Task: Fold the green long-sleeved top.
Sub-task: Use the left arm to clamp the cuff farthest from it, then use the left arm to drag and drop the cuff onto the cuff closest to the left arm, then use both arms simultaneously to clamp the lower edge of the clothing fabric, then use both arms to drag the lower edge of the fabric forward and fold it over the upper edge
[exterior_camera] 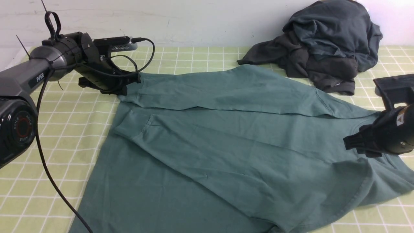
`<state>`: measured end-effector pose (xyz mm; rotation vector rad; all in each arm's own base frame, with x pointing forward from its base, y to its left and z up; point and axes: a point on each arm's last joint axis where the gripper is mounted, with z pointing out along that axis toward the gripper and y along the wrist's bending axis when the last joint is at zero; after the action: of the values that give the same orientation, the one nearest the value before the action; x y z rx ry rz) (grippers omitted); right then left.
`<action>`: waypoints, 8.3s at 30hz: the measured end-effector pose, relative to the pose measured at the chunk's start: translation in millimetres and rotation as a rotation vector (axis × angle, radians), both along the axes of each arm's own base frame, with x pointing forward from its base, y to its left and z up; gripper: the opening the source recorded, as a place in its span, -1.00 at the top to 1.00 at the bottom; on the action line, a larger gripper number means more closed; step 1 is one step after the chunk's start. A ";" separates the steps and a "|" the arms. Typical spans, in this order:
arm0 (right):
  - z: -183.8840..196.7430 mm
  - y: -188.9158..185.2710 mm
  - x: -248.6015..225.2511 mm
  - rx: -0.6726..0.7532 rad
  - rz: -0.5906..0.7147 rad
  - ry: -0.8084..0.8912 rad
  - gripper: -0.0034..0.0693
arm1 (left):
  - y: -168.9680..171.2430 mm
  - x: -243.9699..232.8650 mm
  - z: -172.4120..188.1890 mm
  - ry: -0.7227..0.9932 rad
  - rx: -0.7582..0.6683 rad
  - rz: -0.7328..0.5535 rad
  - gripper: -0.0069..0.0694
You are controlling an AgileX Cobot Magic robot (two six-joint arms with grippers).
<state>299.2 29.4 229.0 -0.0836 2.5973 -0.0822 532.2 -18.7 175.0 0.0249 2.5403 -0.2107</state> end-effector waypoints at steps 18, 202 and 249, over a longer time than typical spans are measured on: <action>14.5 -8.1 -20.2 -0.078 -0.003 0.083 0.03 | -8.9 -73.1 95.9 0.247 0.024 -0.180 0.77; -51.3 -15.8 212.1 -0.363 0.212 -0.005 0.10 | -42.3 41.4 1.7 -0.190 0.330 -0.130 -0.23; -59.5 15.5 183.7 0.112 0.233 0.277 0.64 | -15.8 34.4 11.4 -0.028 0.221 -0.107 0.80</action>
<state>482.9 45.0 169.5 -0.3805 2.8389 0.1701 566.6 -34.6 186.4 0.2483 2.5247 0.0293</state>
